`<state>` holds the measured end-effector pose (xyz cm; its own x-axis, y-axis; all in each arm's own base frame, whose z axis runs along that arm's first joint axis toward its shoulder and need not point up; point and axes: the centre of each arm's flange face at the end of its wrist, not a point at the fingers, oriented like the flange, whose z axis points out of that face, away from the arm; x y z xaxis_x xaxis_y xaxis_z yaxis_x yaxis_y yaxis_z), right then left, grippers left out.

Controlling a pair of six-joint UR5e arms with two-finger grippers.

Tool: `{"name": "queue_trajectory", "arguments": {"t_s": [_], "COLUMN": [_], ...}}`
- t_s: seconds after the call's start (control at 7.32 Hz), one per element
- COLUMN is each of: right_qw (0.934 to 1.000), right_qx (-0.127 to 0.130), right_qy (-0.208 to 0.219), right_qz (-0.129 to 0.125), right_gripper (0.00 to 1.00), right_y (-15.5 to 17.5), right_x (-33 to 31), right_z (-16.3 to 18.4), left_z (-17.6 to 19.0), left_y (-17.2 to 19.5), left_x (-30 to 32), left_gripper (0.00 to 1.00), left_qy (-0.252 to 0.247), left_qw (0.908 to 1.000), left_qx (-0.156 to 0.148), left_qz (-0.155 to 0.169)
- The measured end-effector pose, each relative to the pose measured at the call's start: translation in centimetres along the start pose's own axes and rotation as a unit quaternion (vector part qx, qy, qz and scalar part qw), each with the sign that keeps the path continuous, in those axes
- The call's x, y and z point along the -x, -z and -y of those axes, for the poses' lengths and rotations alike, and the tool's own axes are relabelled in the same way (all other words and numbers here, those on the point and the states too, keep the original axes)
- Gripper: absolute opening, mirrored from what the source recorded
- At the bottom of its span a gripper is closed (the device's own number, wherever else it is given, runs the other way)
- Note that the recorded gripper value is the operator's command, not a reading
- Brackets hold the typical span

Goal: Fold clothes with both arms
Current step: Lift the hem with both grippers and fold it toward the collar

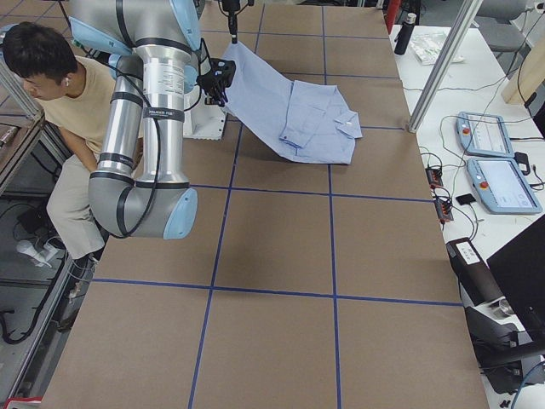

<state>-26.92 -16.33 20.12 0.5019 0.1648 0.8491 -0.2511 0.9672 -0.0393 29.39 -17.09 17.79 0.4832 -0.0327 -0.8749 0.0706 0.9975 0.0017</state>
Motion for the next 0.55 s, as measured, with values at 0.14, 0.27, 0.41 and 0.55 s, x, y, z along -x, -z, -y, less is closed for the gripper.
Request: {"name": "queue_trajectory", "arguments": {"t_s": [0.14,0.27,0.41,0.55], "right_qw": [0.9999,0.9993,0.9981,0.9961], "right_qx": [-0.014,-0.035,-0.060,-0.087], "right_qy": [0.003,0.006,0.003,0.003], "right_qz": [-0.003,-0.007,-0.012,-0.018], "right_gripper": [0.00,0.00,0.00,0.00], "right_y": [-0.9,-3.4,-6.4,-8.3], "right_x": [0.4,1.9,3.8,5.4], "right_z": [1.2,2.7,4.7,7.2], "left_z": [1.5,3.9,7.5,11.8], "left_y": [-0.6,-2.5,-4.5,-5.5], "left_x": [0.0,-0.5,-1.2,-1.3], "left_gripper": [0.00,0.00,0.00,0.00], "left_qy": [-0.013,-0.028,-0.043,-0.058], "left_qw": [0.9998,0.9986,0.9956,0.9908], "left_qx": [-0.015,-0.039,-0.070,-0.103], "left_qz": [0.008,0.024,0.044,0.066]}}
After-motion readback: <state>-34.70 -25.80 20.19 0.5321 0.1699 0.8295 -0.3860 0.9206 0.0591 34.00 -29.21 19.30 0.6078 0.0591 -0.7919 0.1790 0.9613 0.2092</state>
